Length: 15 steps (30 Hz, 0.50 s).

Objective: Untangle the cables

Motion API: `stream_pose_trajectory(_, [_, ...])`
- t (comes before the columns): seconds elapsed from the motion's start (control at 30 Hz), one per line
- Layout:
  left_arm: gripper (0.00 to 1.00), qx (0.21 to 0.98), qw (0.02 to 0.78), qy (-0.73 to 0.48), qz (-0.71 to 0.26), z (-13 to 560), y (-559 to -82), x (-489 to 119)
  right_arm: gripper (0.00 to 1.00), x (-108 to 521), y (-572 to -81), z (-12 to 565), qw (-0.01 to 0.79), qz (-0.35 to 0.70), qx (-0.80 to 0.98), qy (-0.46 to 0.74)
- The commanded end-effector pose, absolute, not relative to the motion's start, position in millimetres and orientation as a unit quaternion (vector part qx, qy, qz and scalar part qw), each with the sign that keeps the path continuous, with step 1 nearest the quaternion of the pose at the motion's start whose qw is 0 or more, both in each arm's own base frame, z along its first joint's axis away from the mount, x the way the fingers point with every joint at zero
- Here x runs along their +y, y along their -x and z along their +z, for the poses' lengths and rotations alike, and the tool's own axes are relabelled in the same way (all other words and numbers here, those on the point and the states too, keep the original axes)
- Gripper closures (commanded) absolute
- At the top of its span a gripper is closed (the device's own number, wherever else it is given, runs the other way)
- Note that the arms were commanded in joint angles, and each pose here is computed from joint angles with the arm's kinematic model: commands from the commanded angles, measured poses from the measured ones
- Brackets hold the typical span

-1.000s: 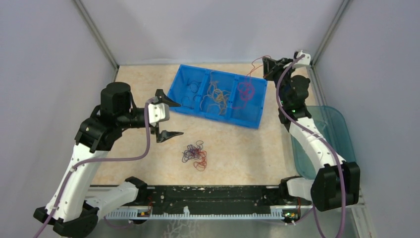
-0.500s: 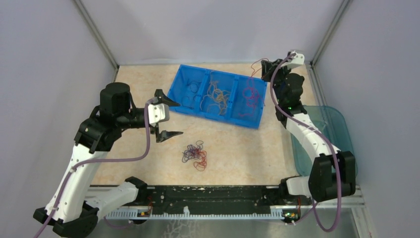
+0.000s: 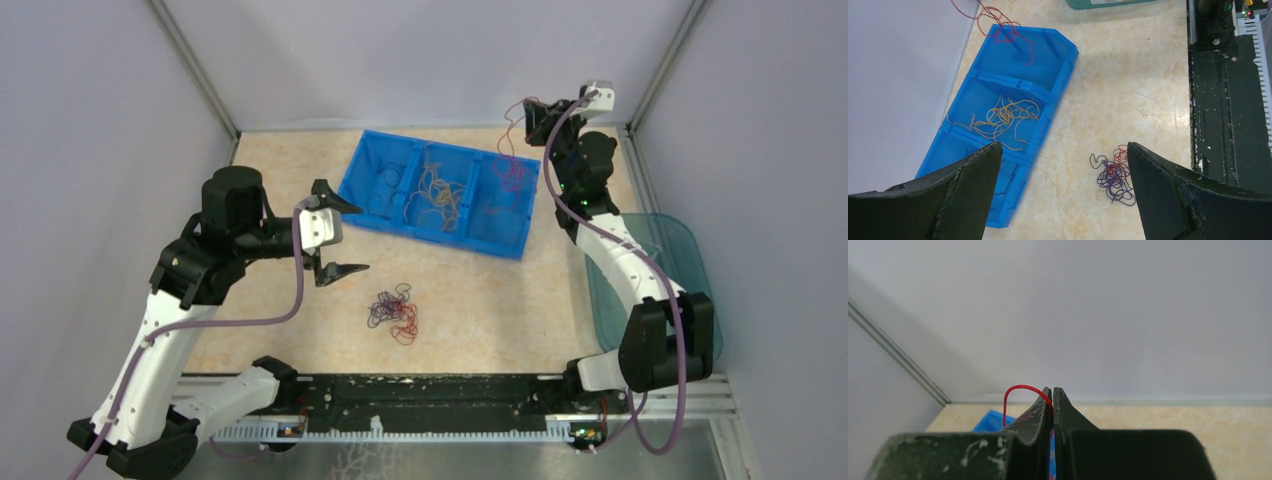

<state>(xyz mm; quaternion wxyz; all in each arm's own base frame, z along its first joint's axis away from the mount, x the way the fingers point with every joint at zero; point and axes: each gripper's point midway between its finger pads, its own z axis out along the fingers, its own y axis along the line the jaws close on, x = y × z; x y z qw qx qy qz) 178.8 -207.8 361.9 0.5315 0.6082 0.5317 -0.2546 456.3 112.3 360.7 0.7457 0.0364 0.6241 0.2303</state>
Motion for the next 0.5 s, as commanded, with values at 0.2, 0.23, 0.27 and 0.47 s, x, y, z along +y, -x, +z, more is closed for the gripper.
stream_pose_trajectory(0.2, [0.0,0.509,0.557,-0.61,-0.242,381.5,-177.4,-207.6,1.0,111.8,-437.7,466.7,0.813,0.251,0.526,-0.012])
stream_pose_trajectory(0.23, [0.0,0.509,0.557,-0.61,-0.242,381.9,-177.7,-207.4,1.0,112.3,-439.4,462.5,0.81,0.252,0.529,-0.013])
stream_pose_trajectory(0.27, [0.0,0.509,0.557,-0.61,-0.242,382.5,-177.7,-207.5,1.0,112.8,-441.1,457.7,0.807,0.252,0.534,-0.014])
stream_pose_trajectory(0.47, [0.0,0.507,0.56,-0.61,-0.241,384.6,-177.7,-207.3,1.0,112.9,-456.2,416.4,0.786,0.245,0.568,-0.026])
